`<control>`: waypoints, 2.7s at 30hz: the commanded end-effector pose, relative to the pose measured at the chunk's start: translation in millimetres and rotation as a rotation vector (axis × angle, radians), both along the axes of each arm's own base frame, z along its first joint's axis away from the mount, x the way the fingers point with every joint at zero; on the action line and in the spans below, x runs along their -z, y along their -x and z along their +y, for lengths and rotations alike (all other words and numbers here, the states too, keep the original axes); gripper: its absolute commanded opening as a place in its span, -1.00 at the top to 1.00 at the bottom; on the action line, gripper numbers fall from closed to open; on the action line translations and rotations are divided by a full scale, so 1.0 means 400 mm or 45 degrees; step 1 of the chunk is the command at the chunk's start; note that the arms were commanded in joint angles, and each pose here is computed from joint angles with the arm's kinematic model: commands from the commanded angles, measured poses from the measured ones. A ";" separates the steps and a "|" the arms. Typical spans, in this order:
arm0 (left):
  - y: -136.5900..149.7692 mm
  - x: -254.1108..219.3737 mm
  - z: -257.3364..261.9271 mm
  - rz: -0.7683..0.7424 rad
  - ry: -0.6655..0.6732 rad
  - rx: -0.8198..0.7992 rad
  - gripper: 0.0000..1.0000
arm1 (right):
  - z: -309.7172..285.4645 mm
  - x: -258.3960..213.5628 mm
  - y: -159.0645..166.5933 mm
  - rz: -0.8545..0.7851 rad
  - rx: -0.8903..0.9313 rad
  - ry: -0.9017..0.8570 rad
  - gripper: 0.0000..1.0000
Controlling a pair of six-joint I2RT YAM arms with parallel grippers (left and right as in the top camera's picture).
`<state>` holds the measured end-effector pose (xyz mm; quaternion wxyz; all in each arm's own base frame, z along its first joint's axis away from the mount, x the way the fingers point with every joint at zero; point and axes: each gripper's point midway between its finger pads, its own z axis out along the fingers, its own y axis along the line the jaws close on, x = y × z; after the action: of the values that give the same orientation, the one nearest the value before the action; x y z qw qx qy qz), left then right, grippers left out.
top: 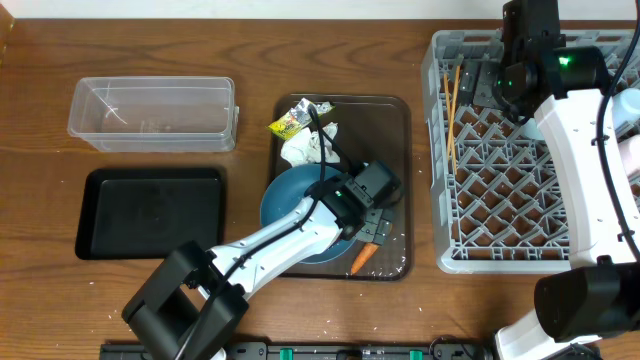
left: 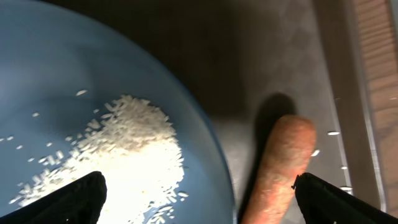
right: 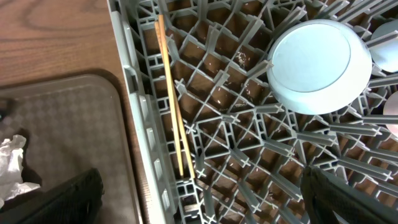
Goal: Sort waste into correct bins and load items into the dishwasher rack
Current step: 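Grasp the blue plate rim with the left gripper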
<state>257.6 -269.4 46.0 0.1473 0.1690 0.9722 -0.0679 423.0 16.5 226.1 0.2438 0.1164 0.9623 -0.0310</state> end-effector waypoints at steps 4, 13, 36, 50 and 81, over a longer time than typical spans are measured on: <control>-0.033 0.001 0.042 -0.087 -0.121 -0.054 -0.73 | -0.008 -0.007 0.002 -0.009 0.022 -0.004 -0.98; -0.005 0.032 0.035 -0.009 -0.105 -0.028 -0.73 | -0.008 -0.007 0.002 -0.009 0.022 -0.004 -0.99; 0.001 0.072 0.033 0.033 -0.128 -0.021 0.06 | -0.009 -0.007 0.002 -0.009 0.022 -0.004 -0.98; -0.001 0.029 0.030 0.000 -0.103 0.006 0.60 | -0.009 -0.007 0.002 -0.009 0.022 -0.004 -0.98; -0.032 -0.127 0.032 -0.209 -0.005 0.030 0.88 | -0.008 -0.007 0.002 -0.009 0.022 -0.004 -0.99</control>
<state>263.6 -261.5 87.0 0.2024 0.1780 0.9607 -0.0663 422.9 16.5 226.0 0.2436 0.1164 0.9624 -0.0309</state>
